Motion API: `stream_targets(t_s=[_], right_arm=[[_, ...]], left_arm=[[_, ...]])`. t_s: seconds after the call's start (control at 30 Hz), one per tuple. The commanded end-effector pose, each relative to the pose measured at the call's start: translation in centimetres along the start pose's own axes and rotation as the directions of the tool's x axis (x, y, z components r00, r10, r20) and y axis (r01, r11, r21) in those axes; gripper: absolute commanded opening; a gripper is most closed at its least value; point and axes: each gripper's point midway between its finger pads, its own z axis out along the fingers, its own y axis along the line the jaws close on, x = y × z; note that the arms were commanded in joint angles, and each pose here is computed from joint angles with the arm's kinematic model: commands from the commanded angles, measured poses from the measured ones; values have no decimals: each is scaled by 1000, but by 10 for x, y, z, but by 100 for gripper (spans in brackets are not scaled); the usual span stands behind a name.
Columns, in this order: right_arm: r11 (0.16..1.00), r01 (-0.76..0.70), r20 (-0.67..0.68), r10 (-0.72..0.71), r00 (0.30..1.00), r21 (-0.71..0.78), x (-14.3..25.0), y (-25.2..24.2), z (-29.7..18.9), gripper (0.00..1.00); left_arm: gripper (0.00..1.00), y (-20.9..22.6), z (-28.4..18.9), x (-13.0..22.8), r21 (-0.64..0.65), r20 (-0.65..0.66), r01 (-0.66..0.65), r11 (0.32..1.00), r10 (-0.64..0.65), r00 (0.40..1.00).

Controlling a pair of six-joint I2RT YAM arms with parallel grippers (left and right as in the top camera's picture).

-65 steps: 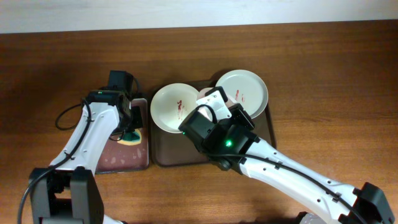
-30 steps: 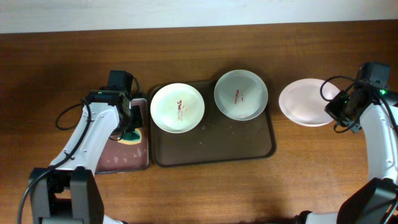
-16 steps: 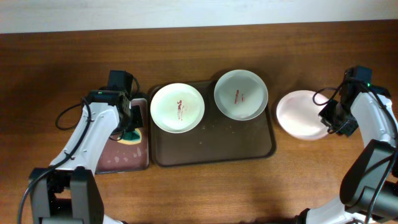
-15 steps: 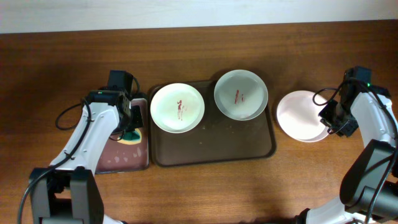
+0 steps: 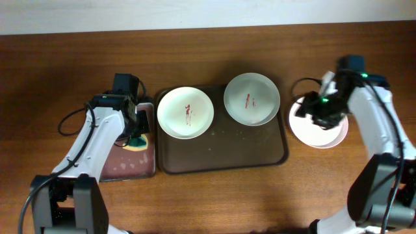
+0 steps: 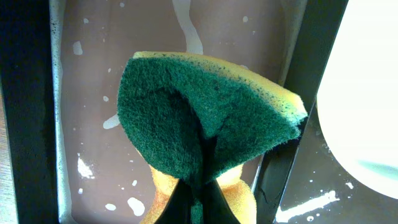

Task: Clean dirty plates on tray and stack at the side
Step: 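Grasp the left plate rim with the right gripper and pull it center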

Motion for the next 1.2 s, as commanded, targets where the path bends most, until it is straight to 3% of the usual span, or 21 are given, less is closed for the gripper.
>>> stream_targets(t_s=[0.0, 0.03, 0.07, 0.23, 0.4, 0.57, 0.73, 0.9, 1.03, 1.17], right_arm=[[975, 203, 31, -201, 979, -93, 13, 69, -5, 89], [960, 251, 36, -248, 968, -124, 18, 88, -2, 99], [930, 327, 66, -320, 945, -168, 23, 118, 1, 99], [872, 424, 158, -396, 905, -246, 40, 200, 16, 98], [916, 331, 123, -310, 943, -227, 56, 235, 63, 73], [974, 164, 26, -162, 987, -154, 61, 223, 123, 68], [985, 131, -34, -136, 990, -112, 67, 210, 159, 64], [995, 101, -152, -101, 983, -7, 92, 182, 160, 29], [993, 85, -249, -61, 966, 85, 115, 158, 154, 20], [986, 99, -329, -50, 943, 134, 133, 143, 147, 19]], left_arm=[[0, 3, -3, 0, -2, 12, 18, 1000, -18, 1000], [0, 3, -3, 0, -2, 12, 18, 1000, -18, 1000], [0, 3, -3, 0, -2, 12, 18, 1000, -18, 1000], [0, 3, -3, 0, -2, 12, 18, 1000, -18, 1000], [0, 3, -3, 0, -2, 12, 18, 1000, -18, 1000], [0, 3, -3, 0, -2, 12, 18, 1000, -18, 1000], [0, 3, -3, 0, -2, 12, 18, 1000, -18, 1000], [0, 3, -3, 0, -2, 12, 18, 1000, -18, 1000], [0, 3, -3, 0, -2, 12, 18, 1000, -18, 1000], [0, 3, -3, 0, -2, 12, 18, 1000, -18, 1000]])
